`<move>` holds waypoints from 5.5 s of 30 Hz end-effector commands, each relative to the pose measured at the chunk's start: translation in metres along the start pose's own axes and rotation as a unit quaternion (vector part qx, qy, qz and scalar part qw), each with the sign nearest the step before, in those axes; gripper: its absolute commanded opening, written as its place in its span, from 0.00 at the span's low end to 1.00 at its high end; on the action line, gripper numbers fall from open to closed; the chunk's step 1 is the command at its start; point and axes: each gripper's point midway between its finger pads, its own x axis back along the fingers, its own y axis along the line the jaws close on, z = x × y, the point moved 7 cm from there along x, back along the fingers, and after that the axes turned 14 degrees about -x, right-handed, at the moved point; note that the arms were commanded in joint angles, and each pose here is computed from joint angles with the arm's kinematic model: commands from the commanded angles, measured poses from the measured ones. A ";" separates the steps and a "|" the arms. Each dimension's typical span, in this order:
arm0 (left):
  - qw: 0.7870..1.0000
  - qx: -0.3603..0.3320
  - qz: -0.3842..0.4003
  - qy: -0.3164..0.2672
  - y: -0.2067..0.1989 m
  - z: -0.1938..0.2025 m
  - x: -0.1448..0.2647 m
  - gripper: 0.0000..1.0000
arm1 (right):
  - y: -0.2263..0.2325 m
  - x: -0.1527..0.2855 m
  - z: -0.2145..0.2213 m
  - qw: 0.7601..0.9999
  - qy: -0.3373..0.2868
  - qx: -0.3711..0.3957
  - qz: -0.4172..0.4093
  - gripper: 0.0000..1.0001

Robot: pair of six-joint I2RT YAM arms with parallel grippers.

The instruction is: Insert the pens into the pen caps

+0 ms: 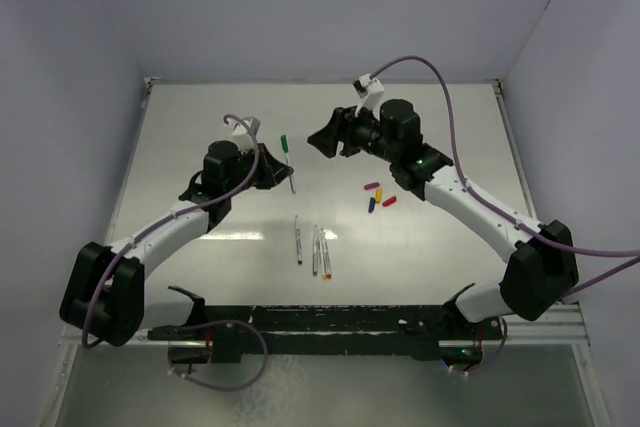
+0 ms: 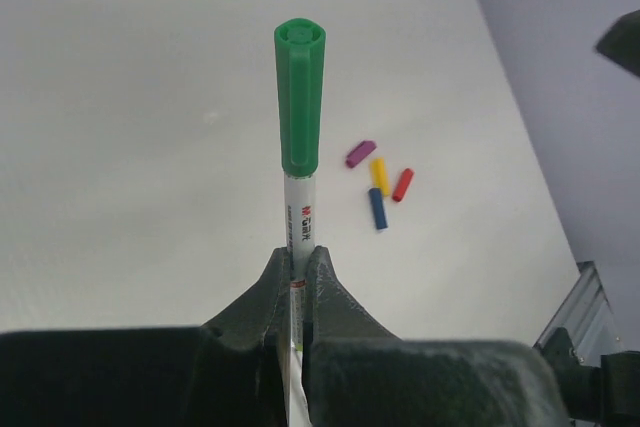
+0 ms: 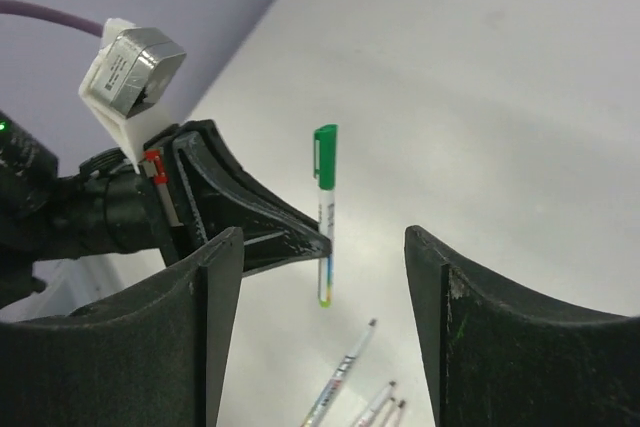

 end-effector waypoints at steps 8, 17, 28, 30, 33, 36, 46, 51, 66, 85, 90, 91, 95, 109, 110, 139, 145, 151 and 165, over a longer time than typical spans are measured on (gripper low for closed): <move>0.985 -0.007 -0.118 0.127 0.045 0.016 -0.045 0.00 | -0.019 0.017 -0.033 0.985 -0.042 0.026 0.163 0.58; 0.967 0.004 -0.173 0.188 0.080 0.030 -0.069 0.00 | -0.032 0.042 -0.048 0.967 -0.133 0.087 0.197 0.39; 0.951 -0.013 -0.209 0.229 0.100 0.030 -0.091 0.00 | -0.047 0.048 -0.035 0.969 -0.089 0.084 0.212 0.42; 0.948 -0.014 -0.214 0.233 0.104 0.032 -0.094 0.01 | -0.051 0.049 -0.034 0.966 -0.082 0.081 0.230 0.40; 0.945 -0.014 -0.222 0.242 0.107 0.034 -0.098 0.03 | -0.058 0.044 -0.030 0.964 -0.056 0.073 0.249 0.44; 0.941 -0.012 -0.227 0.252 0.111 0.038 -0.102 0.05 | -0.064 0.039 -0.024 0.964 -0.036 0.065 0.255 0.52; 0.935 -0.010 -0.235 0.265 0.118 0.048 -0.107 0.18 | -0.069 0.037 -0.018 0.965 -0.049 0.042 0.254 0.86; 0.938 -0.012 -0.231 0.258 0.117 0.045 -0.109 0.24 | -0.073 0.037 -0.016 0.964 -0.046 0.041 0.260 0.86; 0.961 -0.025 -0.199 0.190 0.084 -0.004 -0.082 0.29 | -0.089 0.044 -0.019 0.951 -0.064 -0.004 0.303 0.77; 0.940 -0.073 -0.125 0.308 -0.039 0.106 0.000 0.30 | -0.133 0.087 0.002 0.926 -0.096 -0.060 0.361 0.65; 0.934 -0.086 -0.131 0.321 -0.049 0.113 0.004 0.30 | -0.131 0.095 0.009 0.928 -0.105 -0.062 0.352 0.63; 0.932 -0.088 -0.136 0.324 -0.049 0.115 0.004 0.30 | -0.130 0.096 0.009 0.929 -0.106 -0.062 0.350 0.63; 0.924 -0.087 -0.161 0.334 -0.046 0.119 0.003 0.31 | -0.127 0.097 0.011 0.933 -0.105 -0.062 0.338 0.61; 0.915 -0.081 -0.174 0.356 -0.045 0.128 -0.009 0.44 | -0.124 0.095 0.013 0.941 -0.097 -0.063 0.319 0.57; 0.915 -0.082 -0.174 0.356 -0.045 0.128 -0.010 0.44 | -0.124 0.094 0.013 0.941 -0.097 -0.063 0.318 0.57; 0.858 -0.111 -0.242 0.439 -0.020 0.156 0.013 0.35 | -0.123 0.089 0.015 0.947 -0.088 -0.068 0.300 0.52; 0.851 -0.113 -0.245 0.450 -0.018 0.162 0.009 0.33 | -0.121 0.092 0.016 0.947 -0.090 -0.068 0.300 0.52; 0.847 -0.111 -0.240 0.462 -0.017 0.169 0.004 0.29 | -0.121 0.094 0.017 0.947 -0.088 -0.068 0.303 0.52; 0.839 -0.103 -0.224 0.486 -0.017 0.180 0.007 0.04 | -0.128 0.097 0.023 0.934 -0.066 -0.082 0.342 0.51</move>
